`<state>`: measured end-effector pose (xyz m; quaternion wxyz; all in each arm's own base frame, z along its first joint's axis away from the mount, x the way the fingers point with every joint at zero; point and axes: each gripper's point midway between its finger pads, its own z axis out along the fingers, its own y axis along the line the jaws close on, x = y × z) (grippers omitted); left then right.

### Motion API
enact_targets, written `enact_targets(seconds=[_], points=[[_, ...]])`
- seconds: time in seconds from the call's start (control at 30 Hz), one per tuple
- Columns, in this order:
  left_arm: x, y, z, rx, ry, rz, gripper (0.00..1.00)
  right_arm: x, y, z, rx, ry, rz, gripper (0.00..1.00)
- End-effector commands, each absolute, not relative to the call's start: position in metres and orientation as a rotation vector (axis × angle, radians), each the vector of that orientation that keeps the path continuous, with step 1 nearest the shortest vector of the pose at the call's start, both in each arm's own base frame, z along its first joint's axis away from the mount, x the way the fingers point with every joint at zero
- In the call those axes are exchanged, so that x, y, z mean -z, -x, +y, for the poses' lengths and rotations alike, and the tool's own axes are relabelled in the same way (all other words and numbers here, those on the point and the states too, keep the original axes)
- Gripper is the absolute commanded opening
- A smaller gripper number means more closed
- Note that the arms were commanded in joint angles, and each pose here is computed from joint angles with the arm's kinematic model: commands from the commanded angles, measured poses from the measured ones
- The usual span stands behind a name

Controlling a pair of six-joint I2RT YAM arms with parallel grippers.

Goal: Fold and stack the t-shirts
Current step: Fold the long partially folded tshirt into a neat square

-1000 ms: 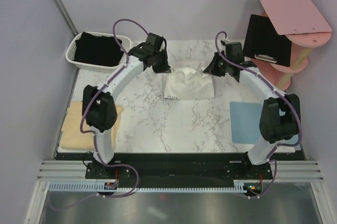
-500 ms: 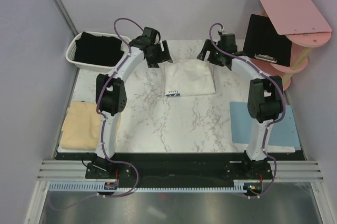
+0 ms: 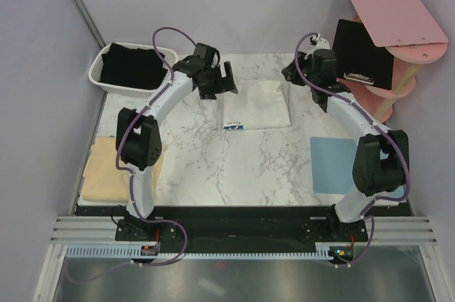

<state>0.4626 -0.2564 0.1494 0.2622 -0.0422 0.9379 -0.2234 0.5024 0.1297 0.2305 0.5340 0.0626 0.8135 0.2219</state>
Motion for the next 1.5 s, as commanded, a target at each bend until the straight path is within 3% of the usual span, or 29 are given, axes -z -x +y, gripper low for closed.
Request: enact_targets(seconds=[0.0, 0.13, 0.53, 0.8, 1.13, 1.3, 1.47], points=[[-0.132, -0.449, -0.252, 0.576, 0.098, 2.537, 0.95, -0.175, -0.487, 0.140, -0.591, -0.135, 2.037, 0.02], [-0.111, -0.443, -0.259, 0.639, 0.113, 2.547, 0.94, -0.140, -0.505, 0.149, -0.600, -0.114, 2.092, 0.00], [-0.084, -0.430, -0.267, 0.665, 0.040, 2.606, 0.91, -0.117, -0.593, 0.153, -0.538, -0.167, 2.083, 0.00], [-0.060, -0.426, -0.262, 0.622, 0.039, 2.660, 0.90, -0.069, -0.603, 0.127, -0.347, -0.276, 2.199, 0.00], [-0.081, -0.425, -0.249, 0.561, 0.029, 2.618, 0.91, -0.036, -0.595, 0.097, -0.125, -0.350, 2.283, 0.00], [-0.097, -0.427, -0.243, 0.542, 0.034, 2.573, 0.92, -0.047, -0.590, 0.100, -0.144, -0.289, 2.274, 0.00], [-0.101, -0.433, -0.241, 0.541, 0.040, 2.552, 0.92, -0.133, -0.586, 0.114, -0.294, -0.253, 2.067, 0.00]])
